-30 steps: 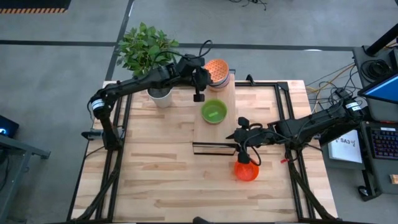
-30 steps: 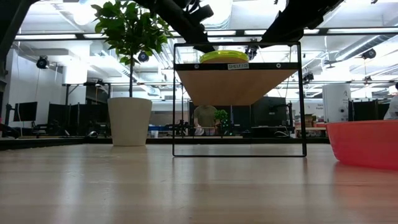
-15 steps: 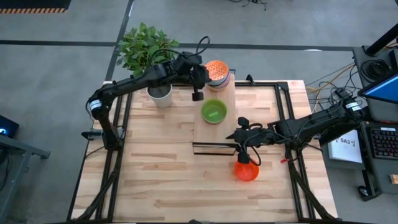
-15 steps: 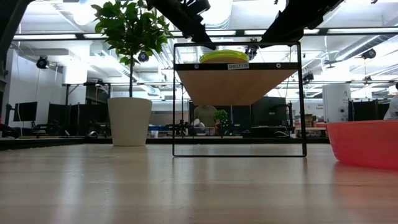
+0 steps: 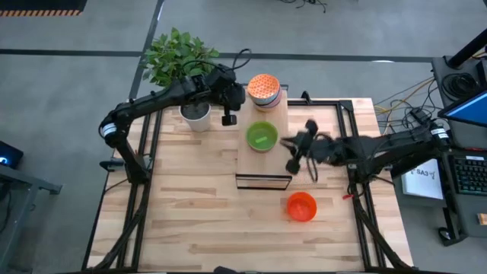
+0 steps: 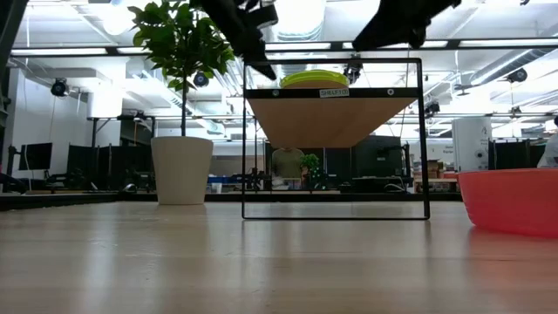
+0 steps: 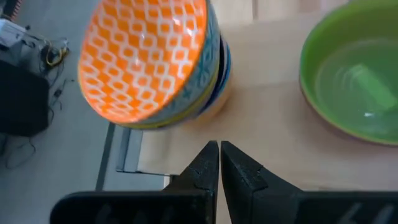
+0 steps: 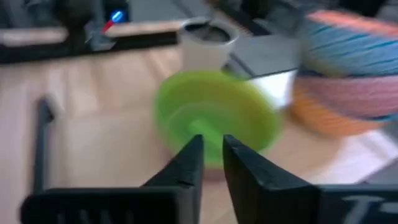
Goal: Place and stack bowls onto a shelf
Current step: Adjust the stacked patterned bowls on the shelf
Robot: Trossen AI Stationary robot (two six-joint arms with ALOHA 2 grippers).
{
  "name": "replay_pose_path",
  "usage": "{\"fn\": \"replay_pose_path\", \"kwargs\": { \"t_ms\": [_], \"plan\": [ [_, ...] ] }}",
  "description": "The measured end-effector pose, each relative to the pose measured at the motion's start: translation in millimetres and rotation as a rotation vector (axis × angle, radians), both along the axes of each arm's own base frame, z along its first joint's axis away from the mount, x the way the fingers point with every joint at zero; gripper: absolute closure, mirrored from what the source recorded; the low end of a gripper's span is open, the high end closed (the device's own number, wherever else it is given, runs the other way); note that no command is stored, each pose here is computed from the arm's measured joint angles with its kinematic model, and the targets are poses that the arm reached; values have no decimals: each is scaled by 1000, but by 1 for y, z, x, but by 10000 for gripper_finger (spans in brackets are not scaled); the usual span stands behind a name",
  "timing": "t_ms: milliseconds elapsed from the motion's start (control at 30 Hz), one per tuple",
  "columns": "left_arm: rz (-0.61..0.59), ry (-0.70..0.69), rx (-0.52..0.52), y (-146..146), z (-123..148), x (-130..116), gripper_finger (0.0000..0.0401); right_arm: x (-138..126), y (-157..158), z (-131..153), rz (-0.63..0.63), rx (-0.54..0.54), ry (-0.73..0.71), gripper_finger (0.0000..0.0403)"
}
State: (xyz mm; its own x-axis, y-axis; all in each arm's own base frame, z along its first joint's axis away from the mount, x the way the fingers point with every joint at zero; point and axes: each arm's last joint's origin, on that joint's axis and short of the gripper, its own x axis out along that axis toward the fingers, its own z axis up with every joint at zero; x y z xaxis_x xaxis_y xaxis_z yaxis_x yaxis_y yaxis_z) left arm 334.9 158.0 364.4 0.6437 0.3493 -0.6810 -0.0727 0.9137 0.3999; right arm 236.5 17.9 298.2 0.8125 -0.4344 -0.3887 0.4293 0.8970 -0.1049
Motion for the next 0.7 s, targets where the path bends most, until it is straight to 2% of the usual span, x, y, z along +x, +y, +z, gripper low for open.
{"fn": "replay_pose_path", "kwargs": {
  "t_ms": [100, 300, 367, 500, 600, 700],
  "plan": [
    [5, 20, -4, 4, -10, 0, 401, -6, -24, 15, -85, -23, -41, 385],
    [25, -9, 19, 16, -21, 0, 401, -18, -92, 31, -348, 12, -110, 394],
    [35, -21, 26, 20, -21, 0, 401, -19, -115, 30, -355, 43, -134, 394],
    [54, -36, 36, 29, -23, 0, 401, -21, -155, 27, -277, 130, -227, 394],
    [67, -59, 48, 35, -23, 0, 401, -24, -175, 22, -273, 195, -260, 394],
    [73, -53, 53, 41, -28, 2, 401, -24, -186, 15, -292, 214, -244, 394]
  ]
}}
